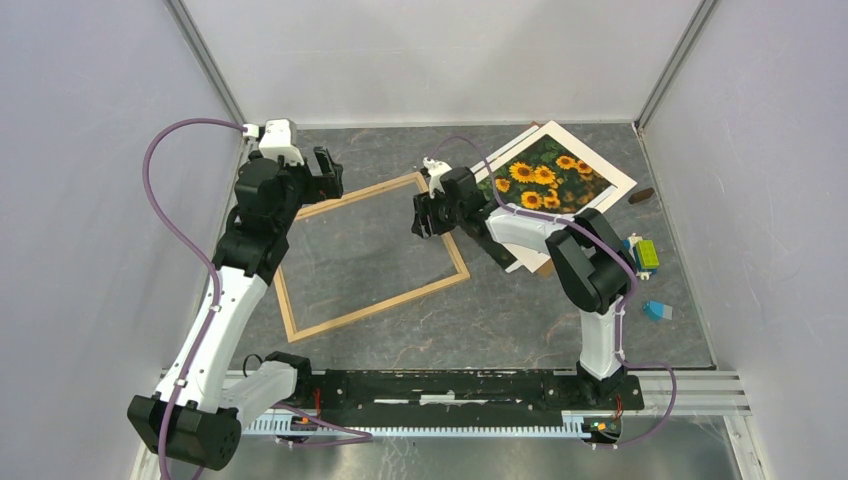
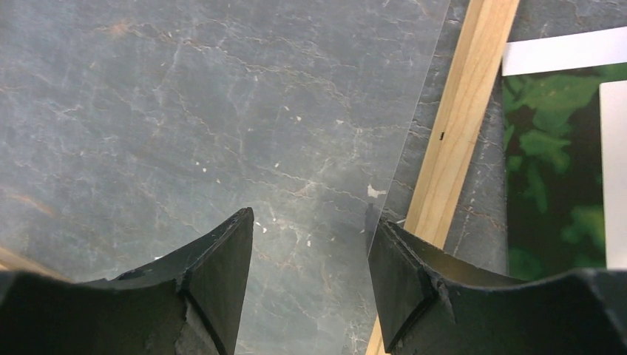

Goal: Put the photo into the frame

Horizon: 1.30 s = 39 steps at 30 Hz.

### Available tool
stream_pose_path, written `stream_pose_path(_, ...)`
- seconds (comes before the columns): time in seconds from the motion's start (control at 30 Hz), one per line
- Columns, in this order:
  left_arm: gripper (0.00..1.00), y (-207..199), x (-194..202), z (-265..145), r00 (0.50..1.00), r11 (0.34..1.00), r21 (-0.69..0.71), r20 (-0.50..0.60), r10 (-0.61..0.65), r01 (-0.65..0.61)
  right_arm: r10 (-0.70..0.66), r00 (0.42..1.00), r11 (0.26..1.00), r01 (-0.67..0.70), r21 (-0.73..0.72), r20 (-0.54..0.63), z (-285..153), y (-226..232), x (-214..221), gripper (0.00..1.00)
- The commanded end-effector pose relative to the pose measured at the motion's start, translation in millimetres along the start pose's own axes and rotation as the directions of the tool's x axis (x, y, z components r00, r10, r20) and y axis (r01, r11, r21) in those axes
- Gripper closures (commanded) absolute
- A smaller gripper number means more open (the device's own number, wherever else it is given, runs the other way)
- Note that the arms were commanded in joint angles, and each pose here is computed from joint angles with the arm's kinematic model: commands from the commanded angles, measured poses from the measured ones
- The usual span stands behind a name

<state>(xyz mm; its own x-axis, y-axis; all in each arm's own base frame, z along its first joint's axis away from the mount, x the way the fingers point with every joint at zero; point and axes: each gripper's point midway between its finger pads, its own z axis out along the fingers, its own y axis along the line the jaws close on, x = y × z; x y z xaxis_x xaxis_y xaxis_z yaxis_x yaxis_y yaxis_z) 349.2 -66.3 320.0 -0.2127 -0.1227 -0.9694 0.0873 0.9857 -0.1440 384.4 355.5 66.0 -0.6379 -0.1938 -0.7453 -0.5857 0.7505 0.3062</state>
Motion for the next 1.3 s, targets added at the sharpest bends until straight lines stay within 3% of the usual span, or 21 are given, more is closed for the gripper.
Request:
stream_pose_path(0.0, 0.0, 0, -16, -5, 0.997, 0.999, 0.01, 0.061, 0.038, -0.038, -0.046, 0.996, 0.999, 0.045, 0.013, 0.075, -1, -1, -31, 0.36)
stream_pose_path(0.23, 0.0, -1, -16, -5, 0.997, 0.999, 0.011, 0.061, 0.036, -0.037, -0.081, 0.995, 0.995, 0.077, 0.066, 0.062, 5, -16, -34, 0.33)
stream_pose_path(0.4, 0.0, -2, -16, -6, 0.998, 0.999, 0.019, 0.062, 0.03, -0.031, -0.14, 0.989, 0.969, 0.129, 0.21, 0.038, -6, -48, -52, 0.21)
stream_pose_path(0.5, 0.0, -3, -17, -6, 0.998, 0.999, 0.025, 0.063, 0.024, -0.025, -0.141, 0.989, 0.955, 0.122, 0.269, 0.051, -22, -69, -59, 0.2)
stream_pose_path(0.63, 0.0, -7, -20, -8, 0.997, 0.999, 0.041, 0.07, 0.015, -0.018, -0.093, 0.992, 0.977, 0.075, 0.199, 0.084, -37, -65, -51, 0.21)
stream_pose_path(0.77, 0.0, -9, -19, -8, 0.998, 0.998, 0.054, 0.069, 0.009, -0.013, -0.032, 0.992, 0.998, 0.026, 0.049, 0.118, -32, -39, -38, 0.27)
stream_pose_path(0.87, 0.0, -10, -15, -6, 0.998, 0.998, 0.059, 0.056, 0.007, -0.01, -0.028, 0.992, 0.999, 0.025, 0.022, 0.122, -28, -34, -36, 0.28)
stream_pose_path(1.0, 0.0, -14, 2, 3, 1.0, 0.999, 0.047, -0.013, -0.026, 0.027, -0.032, 0.993, 0.999, 0.03, 0.023, 0.116, -27, -37, -31, 0.27)
stream_pose_path(1.1, 0.0, -24, 26, 10, 0.984, 0.993, 0.047, -0.148, -0.096, 0.104, -0.02, 0.994, 0.999, 0.016, 0.038, 0.108, -27, -43, -27, 0.26)
stream_pose_path(1.27, 0.0, -52, 89, 4, 0.898, 0.941, 0.108, -0.349, -0.267, 0.322, 0.015, 0.992, 0.995, -0.027, 0.095, 0.123, -50, -68, -25, 0.25)
